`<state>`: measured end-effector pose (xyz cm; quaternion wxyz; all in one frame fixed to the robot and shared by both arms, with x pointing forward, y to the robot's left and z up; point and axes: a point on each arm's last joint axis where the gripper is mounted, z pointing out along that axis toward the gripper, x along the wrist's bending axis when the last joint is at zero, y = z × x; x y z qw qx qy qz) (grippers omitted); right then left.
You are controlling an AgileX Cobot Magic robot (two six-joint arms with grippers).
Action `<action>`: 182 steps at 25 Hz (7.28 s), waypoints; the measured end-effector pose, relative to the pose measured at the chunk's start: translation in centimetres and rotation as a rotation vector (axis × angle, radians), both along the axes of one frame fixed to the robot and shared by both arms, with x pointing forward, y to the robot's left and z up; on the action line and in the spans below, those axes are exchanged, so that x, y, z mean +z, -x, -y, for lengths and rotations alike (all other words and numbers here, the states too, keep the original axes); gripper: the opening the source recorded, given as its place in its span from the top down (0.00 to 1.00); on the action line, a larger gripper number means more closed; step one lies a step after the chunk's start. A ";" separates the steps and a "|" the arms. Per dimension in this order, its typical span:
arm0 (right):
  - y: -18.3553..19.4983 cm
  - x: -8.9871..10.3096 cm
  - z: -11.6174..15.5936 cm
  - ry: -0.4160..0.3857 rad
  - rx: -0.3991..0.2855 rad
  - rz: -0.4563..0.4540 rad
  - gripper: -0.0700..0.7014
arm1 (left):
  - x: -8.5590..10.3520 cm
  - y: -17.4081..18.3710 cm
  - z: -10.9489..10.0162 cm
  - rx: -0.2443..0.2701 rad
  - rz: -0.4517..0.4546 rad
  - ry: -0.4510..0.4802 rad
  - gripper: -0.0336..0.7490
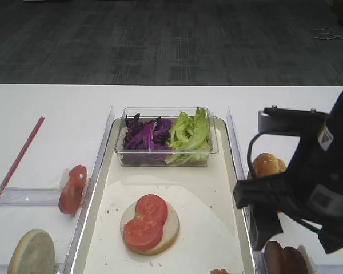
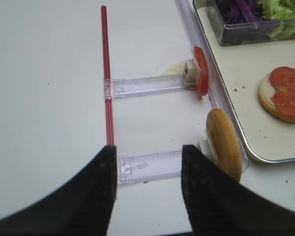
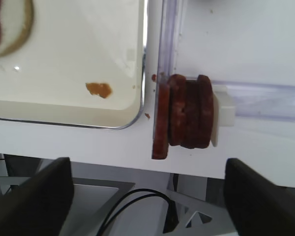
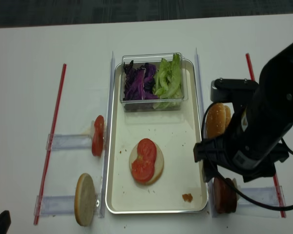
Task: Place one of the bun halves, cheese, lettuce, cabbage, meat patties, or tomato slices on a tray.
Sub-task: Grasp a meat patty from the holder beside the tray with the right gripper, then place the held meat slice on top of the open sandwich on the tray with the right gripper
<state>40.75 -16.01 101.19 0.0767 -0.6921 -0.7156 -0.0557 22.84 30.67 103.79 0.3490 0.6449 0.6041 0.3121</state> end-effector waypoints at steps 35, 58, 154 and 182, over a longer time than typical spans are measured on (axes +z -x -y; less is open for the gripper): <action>0.1 -3.3 -0.5 -0.083 -0.024 0.023 0.21 | 0.0 0.0 0.0 0.000 0.000 0.000 0.58; 0.2 -5.6 -2.1 -0.048 0.018 -0.033 0.26 | 0.0 0.0 0.0 0.000 0.000 0.000 0.58; 0.2 -0.9 -2.7 -0.193 0.026 0.070 0.77 | 0.0 0.0 0.0 0.000 0.000 0.000 0.58; -4.1 -4.3 -7.0 -0.512 0.085 0.019 0.77 | 0.0 0.0 0.0 0.000 0.000 0.000 0.58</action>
